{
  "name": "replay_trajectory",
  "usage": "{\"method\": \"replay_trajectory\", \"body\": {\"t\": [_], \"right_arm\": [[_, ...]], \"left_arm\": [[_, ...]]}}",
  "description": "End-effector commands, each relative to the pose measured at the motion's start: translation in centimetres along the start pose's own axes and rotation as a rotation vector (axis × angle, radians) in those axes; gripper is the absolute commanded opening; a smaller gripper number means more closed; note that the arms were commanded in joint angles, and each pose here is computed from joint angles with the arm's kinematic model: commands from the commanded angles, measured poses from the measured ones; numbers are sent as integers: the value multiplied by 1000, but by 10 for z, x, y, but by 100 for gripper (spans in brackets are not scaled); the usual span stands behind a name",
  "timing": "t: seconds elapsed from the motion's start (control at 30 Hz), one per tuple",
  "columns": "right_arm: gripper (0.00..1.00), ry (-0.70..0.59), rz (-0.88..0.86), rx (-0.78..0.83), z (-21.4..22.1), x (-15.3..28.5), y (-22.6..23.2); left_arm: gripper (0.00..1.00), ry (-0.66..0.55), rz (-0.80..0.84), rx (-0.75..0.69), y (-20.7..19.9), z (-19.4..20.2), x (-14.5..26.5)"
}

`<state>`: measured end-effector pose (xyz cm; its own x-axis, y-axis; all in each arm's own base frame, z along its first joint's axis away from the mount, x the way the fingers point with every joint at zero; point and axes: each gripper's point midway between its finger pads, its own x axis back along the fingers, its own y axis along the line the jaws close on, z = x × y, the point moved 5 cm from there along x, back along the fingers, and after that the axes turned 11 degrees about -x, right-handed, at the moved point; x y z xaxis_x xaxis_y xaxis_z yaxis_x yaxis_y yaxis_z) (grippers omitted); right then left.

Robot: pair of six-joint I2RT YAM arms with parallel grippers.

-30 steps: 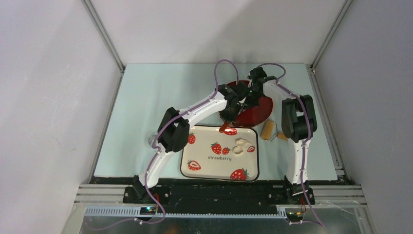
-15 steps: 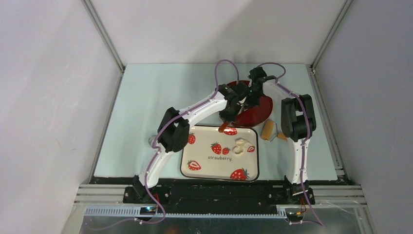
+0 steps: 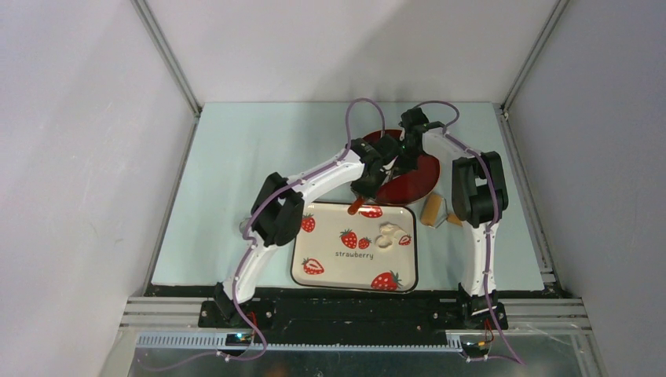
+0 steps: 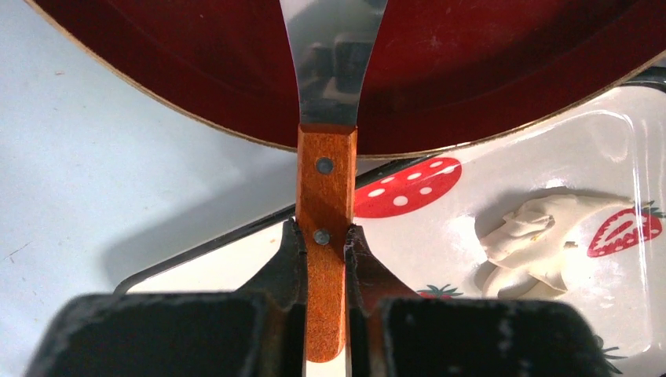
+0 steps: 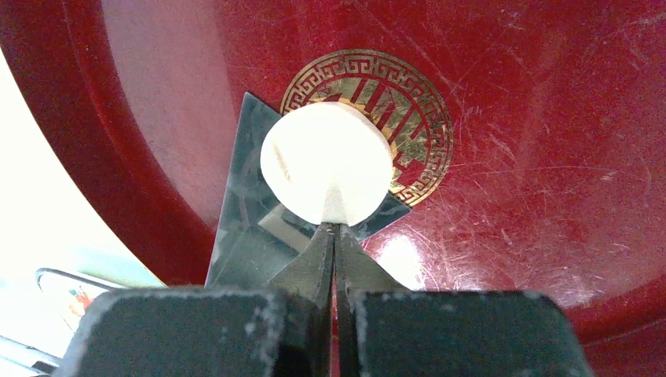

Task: Roll out the dumpling wrappers from the dough

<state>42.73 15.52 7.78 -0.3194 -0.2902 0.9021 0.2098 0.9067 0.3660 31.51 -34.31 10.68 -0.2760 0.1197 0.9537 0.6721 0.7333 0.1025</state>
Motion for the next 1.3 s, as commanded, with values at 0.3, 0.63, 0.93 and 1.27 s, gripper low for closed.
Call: {"method": "replay_trajectory", "body": {"t": [0.3, 0.63, 0.93, 1.27], "right_arm": [[0, -3, 52, -14, -6, -10, -8], [0, 9, 46, -21, -4, -3, -7], [1, -6, -26, -49, 6, 32, -1], [14, -28, -72, -78, 30, 84, -15]], "left_arm": [[0, -58, -60, -36, 22, 4, 66], [0, -109, -112, -30, 35, 13, 109], [0, -246, -176, 128, 76, 17, 166], [0, -148, -243, 296, 136, 78, 136]]}}
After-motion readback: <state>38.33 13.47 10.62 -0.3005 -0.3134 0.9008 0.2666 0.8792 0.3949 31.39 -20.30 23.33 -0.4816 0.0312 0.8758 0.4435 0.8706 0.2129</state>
